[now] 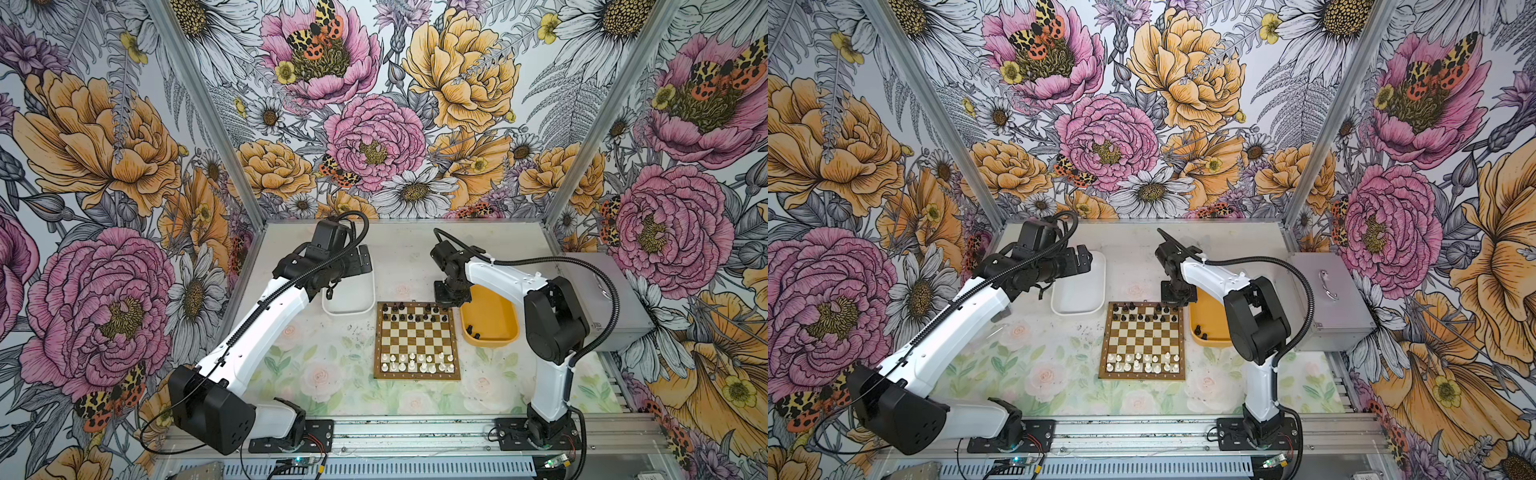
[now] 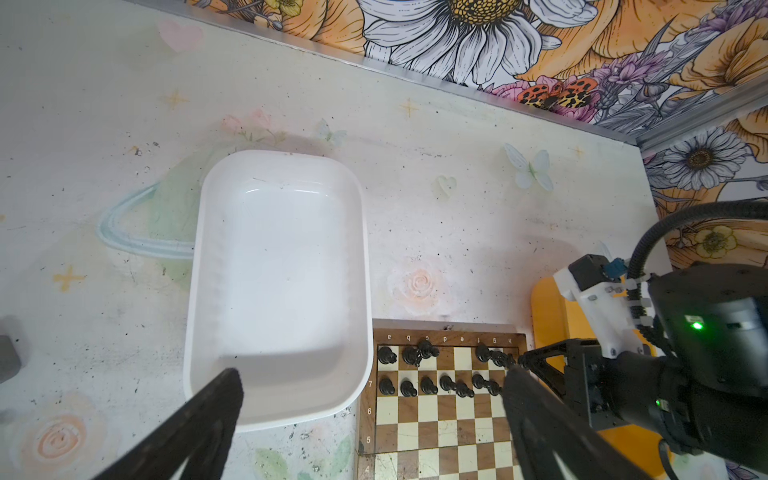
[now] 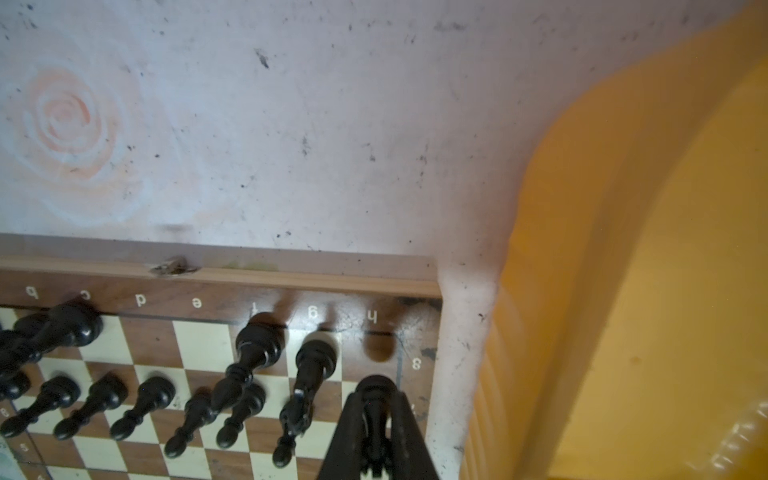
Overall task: Set up the chess pieces on the board
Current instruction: 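Carry the black piece with the right gripper over the board's far ranks, then lower the black piece onto an empty far-rank square and open the right gripper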
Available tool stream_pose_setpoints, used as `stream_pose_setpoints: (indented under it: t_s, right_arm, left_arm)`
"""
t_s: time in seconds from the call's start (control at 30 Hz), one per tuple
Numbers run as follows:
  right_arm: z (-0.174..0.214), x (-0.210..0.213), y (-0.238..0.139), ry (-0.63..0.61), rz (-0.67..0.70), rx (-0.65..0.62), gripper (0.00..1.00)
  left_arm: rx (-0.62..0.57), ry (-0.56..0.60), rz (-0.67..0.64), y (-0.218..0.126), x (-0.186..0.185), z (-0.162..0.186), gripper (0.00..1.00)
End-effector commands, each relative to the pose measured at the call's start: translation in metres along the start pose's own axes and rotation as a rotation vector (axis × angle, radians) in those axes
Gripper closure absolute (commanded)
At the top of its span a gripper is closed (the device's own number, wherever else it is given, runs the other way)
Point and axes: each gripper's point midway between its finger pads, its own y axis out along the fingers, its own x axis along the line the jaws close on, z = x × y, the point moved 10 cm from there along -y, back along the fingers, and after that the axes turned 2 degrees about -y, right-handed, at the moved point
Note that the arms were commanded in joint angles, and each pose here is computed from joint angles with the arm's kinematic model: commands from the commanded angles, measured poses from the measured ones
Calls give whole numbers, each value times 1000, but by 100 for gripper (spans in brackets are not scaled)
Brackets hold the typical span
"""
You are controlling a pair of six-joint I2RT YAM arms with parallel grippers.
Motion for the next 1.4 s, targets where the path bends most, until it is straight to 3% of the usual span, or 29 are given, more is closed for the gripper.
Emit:
stream_pose_setpoints:
  t_s: [0.0,0.57,1.1,1.2,1.37]
  right_arm:
    - [-1,5,9,12,-5,0,94]
    - [0,7,17,17,13,9,92]
    - [-2,6,16,9,28,-3,85]
    - [-2,6,14,4,28,-8,75]
    - [-3,6,9,-10,26,-26,71]
  left_arm:
    - [-18,8,28,-6,3,-2,1]
    - [-12,5,32,-6,9,-5,1]
    - [-21,-8,34,-8,10,-6,1]
    - [-16,-11,38,-7,9,-6,1]
    - [-16,-14,37,-6,7,-6,1]
